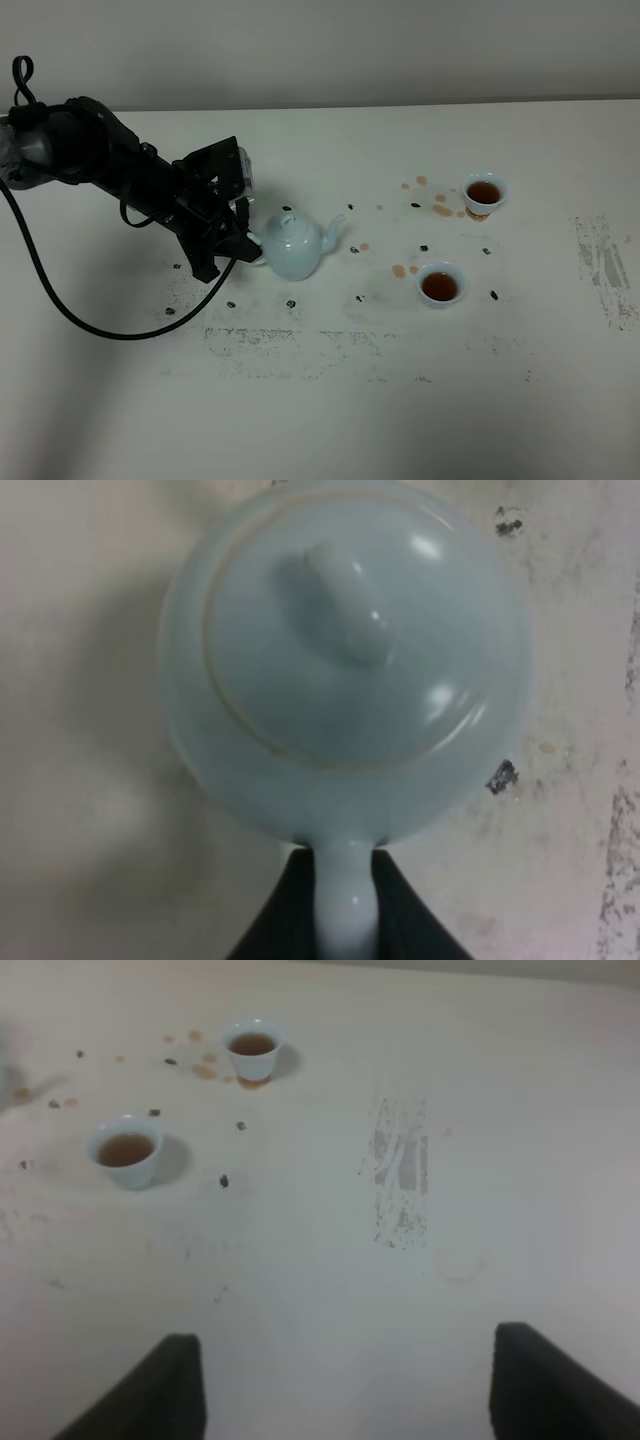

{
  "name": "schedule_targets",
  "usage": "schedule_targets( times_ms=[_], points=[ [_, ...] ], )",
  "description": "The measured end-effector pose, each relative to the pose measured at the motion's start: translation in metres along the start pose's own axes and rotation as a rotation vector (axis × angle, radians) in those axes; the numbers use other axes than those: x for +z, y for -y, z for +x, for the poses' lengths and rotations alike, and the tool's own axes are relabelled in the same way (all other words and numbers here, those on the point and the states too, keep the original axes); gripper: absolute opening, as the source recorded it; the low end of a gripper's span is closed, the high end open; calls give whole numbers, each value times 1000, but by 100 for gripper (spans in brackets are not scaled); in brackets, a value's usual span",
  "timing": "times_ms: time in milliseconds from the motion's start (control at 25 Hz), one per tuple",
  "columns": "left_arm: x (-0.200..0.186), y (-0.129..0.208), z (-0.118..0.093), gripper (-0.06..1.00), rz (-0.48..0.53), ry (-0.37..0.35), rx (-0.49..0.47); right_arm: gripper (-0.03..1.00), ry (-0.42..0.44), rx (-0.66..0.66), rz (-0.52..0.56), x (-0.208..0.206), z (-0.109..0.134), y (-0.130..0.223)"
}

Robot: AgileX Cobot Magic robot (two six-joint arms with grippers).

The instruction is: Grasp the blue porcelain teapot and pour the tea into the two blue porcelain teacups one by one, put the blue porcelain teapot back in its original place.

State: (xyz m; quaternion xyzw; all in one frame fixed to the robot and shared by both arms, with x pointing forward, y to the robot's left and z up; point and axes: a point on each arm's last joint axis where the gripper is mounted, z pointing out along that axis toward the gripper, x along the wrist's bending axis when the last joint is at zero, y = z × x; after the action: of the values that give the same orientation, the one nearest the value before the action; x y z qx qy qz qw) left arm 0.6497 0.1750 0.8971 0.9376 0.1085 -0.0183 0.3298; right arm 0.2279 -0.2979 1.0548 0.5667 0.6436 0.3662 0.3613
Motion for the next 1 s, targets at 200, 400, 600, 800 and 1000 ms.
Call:
schedule_targets(
  times_ms=[200,400,600,800,1000],
  points=[
    [0,0,-1,0,3,7,4,58,0,0,0,0,0,0],
    [-1,-1,-1,1,0,9,4,58,0,0,0,0,0,0],
    [-4,-3,-1,3,-5,3,7,58,0,0,0,0,0,0],
    [-4,-3,-2,6,-6,7,6,58,0,0,0,0,0,0],
    [-4,-3,-3,8,-7,16,7,58,0,0,0,0,0,0]
  ],
)
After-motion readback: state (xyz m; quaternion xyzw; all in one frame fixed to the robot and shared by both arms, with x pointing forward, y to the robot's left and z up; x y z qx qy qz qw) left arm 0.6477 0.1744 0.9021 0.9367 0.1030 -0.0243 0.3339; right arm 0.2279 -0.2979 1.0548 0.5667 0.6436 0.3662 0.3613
